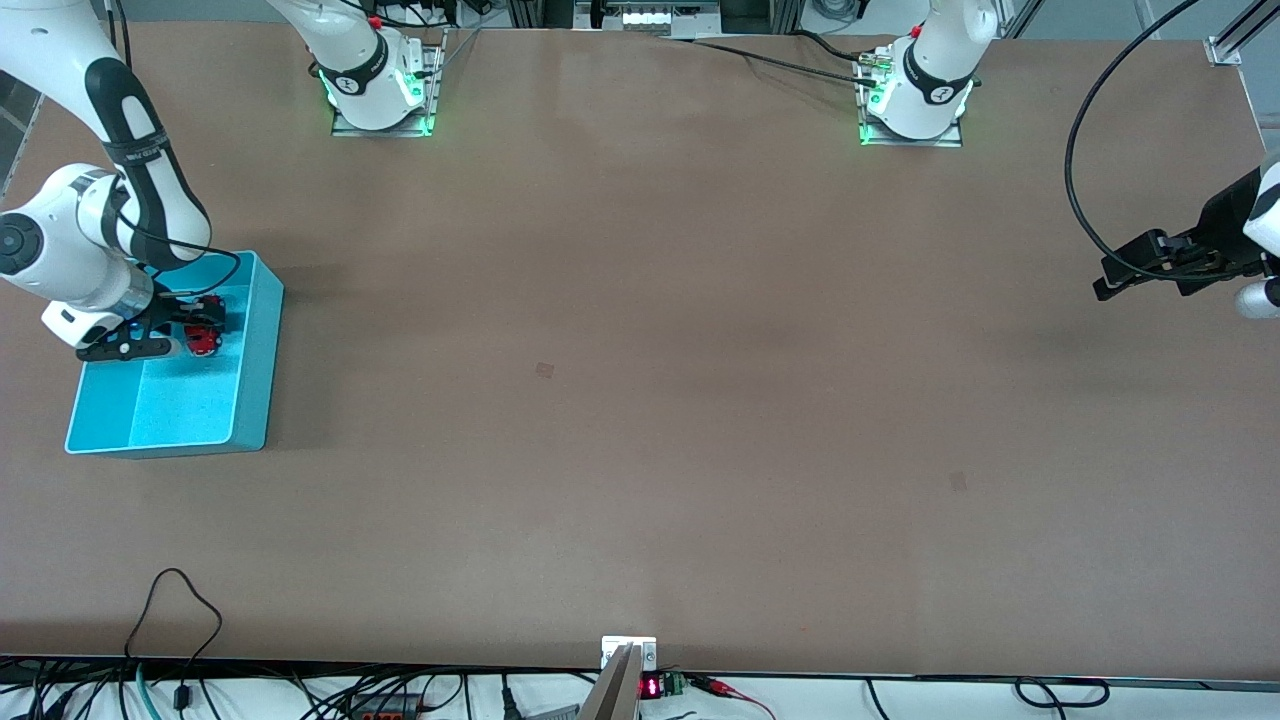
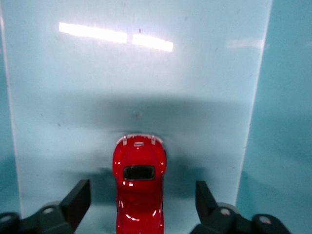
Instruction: Wind red beetle toy and store in blue box
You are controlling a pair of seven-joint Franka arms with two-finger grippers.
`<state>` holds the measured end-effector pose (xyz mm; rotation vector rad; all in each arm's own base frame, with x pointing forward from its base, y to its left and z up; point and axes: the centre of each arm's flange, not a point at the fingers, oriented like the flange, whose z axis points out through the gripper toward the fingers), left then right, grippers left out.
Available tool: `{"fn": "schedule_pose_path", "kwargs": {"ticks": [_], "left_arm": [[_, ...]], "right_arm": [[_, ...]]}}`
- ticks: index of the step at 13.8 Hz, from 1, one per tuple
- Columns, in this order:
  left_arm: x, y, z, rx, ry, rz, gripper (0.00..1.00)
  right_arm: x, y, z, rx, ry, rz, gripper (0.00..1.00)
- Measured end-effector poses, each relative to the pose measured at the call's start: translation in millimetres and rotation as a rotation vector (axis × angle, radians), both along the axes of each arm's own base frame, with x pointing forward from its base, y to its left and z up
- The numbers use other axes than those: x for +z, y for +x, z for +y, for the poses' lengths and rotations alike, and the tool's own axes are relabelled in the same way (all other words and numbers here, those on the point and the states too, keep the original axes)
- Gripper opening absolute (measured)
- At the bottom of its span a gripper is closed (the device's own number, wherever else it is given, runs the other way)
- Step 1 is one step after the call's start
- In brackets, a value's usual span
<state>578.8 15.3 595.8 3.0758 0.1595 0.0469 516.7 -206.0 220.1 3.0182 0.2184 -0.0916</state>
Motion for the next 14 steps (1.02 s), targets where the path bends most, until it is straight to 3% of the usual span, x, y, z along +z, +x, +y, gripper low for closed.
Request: {"fn": "schedule_pose_path", "kwargs": {"ticks": [2, 5, 8, 14], "left_arm": [[0.8, -0.4, -1.1, -0.002, 0.000, -0.001, 1.00], [1.2, -0.5, -1.8, -0.004, 0.000, -0.002, 1.00], [1.5, -0.6, -2.1, -0.005, 0.000, -0.003, 1.00], [2.2, -0.6, -4.9, -0.012, 0.000, -0.004, 1.00]], "right_arm": [[35.7, 17.1, 10.5, 0.014, 0.021, 0.030, 1.00], [130.6, 51.6, 36.8, 0.049, 0.054, 0.086, 1.00], [233.4, 71.9, 83.8, 0.104, 0.069, 0.096, 1.00], [383.1, 51.9, 145.4, 0.163, 0.068, 0.077, 1.00]]}}
